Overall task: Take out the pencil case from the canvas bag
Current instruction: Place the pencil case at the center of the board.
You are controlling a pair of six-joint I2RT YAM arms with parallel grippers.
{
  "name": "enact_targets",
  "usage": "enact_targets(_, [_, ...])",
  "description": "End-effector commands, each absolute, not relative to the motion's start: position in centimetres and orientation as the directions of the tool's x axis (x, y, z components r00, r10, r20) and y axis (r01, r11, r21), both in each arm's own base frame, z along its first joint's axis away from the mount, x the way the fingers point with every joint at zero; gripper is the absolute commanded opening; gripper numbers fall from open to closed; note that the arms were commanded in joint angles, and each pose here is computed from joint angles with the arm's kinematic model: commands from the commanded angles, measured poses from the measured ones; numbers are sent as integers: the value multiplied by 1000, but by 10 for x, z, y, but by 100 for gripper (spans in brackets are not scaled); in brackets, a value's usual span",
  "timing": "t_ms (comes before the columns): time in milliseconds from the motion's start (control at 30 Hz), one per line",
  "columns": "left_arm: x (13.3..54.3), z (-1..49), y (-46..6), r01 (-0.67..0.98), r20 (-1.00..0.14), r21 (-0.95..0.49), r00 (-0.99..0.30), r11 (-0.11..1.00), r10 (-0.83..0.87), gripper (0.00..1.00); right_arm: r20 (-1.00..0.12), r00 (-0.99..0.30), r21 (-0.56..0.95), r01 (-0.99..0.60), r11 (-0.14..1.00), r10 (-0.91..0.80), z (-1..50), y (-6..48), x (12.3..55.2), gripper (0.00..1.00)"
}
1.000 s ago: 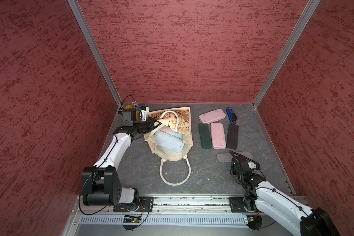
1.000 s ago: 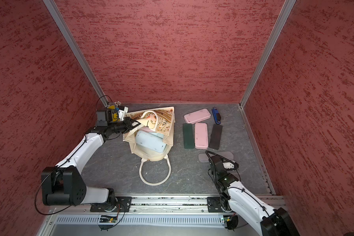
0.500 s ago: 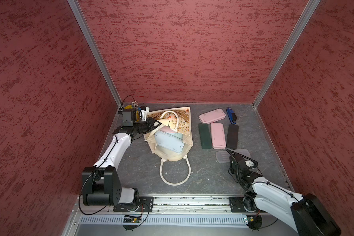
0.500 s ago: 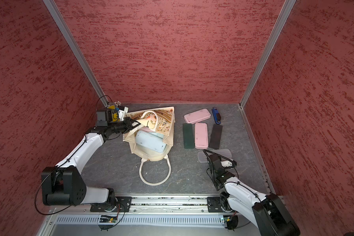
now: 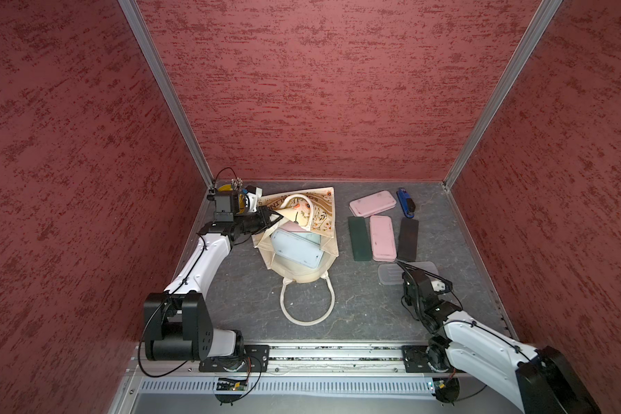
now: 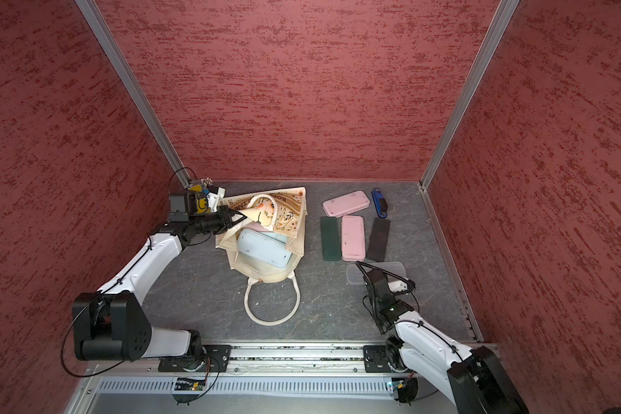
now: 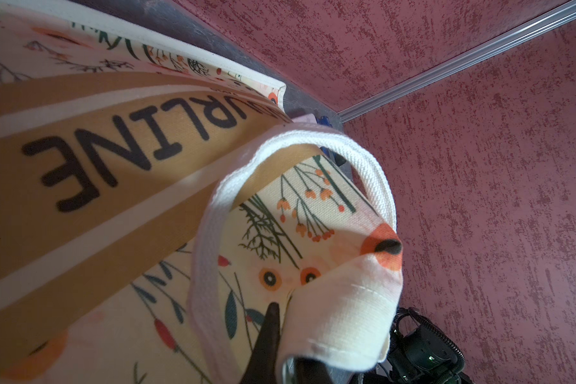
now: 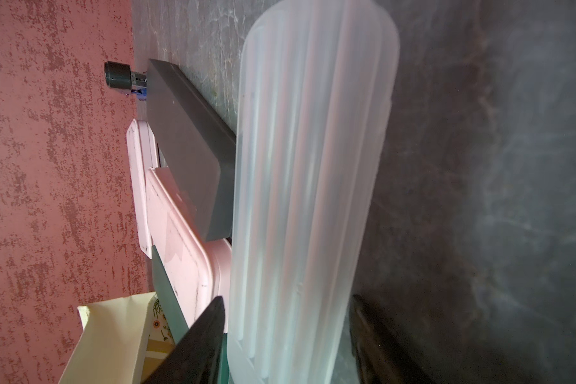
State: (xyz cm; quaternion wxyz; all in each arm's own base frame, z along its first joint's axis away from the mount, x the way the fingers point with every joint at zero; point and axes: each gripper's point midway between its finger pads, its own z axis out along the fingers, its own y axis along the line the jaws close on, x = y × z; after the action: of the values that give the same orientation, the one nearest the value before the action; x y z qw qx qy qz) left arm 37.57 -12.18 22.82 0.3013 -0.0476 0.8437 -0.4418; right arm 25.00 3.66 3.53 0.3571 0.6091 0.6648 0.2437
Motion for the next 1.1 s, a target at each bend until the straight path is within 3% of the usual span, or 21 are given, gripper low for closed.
enact_targets(0, [379, 226, -120, 166, -461, -766, -816, 621, -350, 4, -190, -35, 746, 644, 167, 981, 35, 40, 252, 61])
enact_targets(567, [378, 227, -120, 169, -464, -766, -814, 620, -350, 4, -240, -50, 760, 612, 220, 969, 55, 39, 259, 61])
enact_targets(767, [379, 226, -120, 166, -461, -767, -815, 620, -352, 4, -260, -126, 778, 560, 285, 957, 68, 51, 266, 60])
enact_targets(1067, [379, 226, -119, 163, -460, -766, -814, 622, -353, 4, -390, -249, 797, 390, 461, 886, 123, 70, 285, 59])
